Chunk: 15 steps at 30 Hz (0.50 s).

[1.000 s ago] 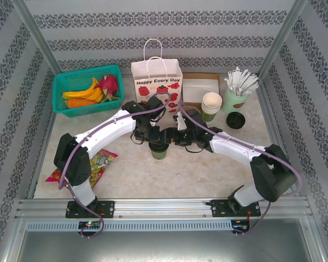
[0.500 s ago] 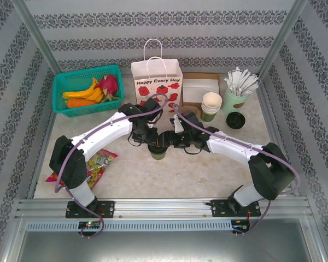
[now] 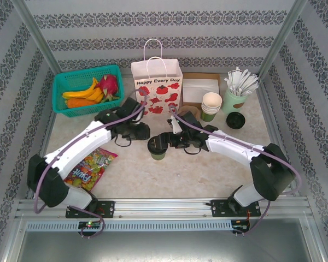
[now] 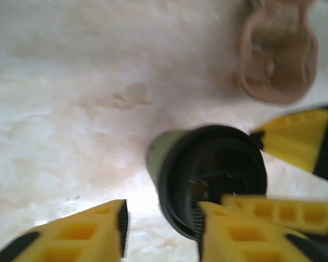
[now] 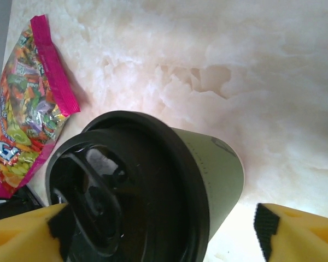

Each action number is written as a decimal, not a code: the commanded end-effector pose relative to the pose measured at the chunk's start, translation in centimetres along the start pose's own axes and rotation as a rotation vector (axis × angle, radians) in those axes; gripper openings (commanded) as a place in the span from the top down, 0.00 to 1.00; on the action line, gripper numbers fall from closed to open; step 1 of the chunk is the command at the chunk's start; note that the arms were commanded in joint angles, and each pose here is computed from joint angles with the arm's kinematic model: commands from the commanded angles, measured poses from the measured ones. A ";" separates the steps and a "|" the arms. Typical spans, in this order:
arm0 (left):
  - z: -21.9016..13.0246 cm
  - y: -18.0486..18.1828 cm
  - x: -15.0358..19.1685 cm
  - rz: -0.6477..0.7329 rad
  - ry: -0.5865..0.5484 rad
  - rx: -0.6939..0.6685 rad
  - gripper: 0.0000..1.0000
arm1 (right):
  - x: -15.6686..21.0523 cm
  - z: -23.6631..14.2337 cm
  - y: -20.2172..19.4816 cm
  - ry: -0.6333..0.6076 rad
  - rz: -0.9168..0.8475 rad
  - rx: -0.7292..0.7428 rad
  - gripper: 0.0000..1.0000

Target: Pack the takeout coffee

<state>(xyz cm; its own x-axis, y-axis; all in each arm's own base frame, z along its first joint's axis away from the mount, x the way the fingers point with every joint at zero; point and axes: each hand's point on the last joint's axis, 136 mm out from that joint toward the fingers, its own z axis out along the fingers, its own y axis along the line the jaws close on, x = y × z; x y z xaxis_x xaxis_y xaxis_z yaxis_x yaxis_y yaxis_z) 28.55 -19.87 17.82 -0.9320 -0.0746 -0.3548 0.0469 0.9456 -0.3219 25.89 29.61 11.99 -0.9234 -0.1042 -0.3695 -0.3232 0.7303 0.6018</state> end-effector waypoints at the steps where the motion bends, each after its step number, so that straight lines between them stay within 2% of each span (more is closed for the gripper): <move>1: -0.4 4.3 -1.4 -0.187 -0.114 -0.114 0.45 | -1.2 -1.5 1.6 -0.056 -0.075 0.011 0.02; 4: 0.7 6.5 -0.4 -0.255 -0.093 -0.168 0.22 | -1.0 -1.2 1.7 -0.045 -0.101 0.047 0.02; 8: 2.9 7.4 0.9 -0.278 -0.011 -0.215 0.01 | -0.8 -0.2 1.9 -0.031 -0.135 0.097 0.02; 15: 6.2 8.1 2.2 -0.308 0.059 -0.248 0.00 | -0.9 0.6 1.2 -0.040 -0.185 0.207 0.02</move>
<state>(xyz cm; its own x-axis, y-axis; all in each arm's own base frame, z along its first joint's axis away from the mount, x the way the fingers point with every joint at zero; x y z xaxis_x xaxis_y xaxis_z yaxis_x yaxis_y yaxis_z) 28.56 -14.23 9.34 -0.9234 -0.3198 -0.2123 -0.2889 0.9432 -0.1640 25.63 31.55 12.87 -0.8604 -0.2018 -0.4680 -0.4271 0.7866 0.4459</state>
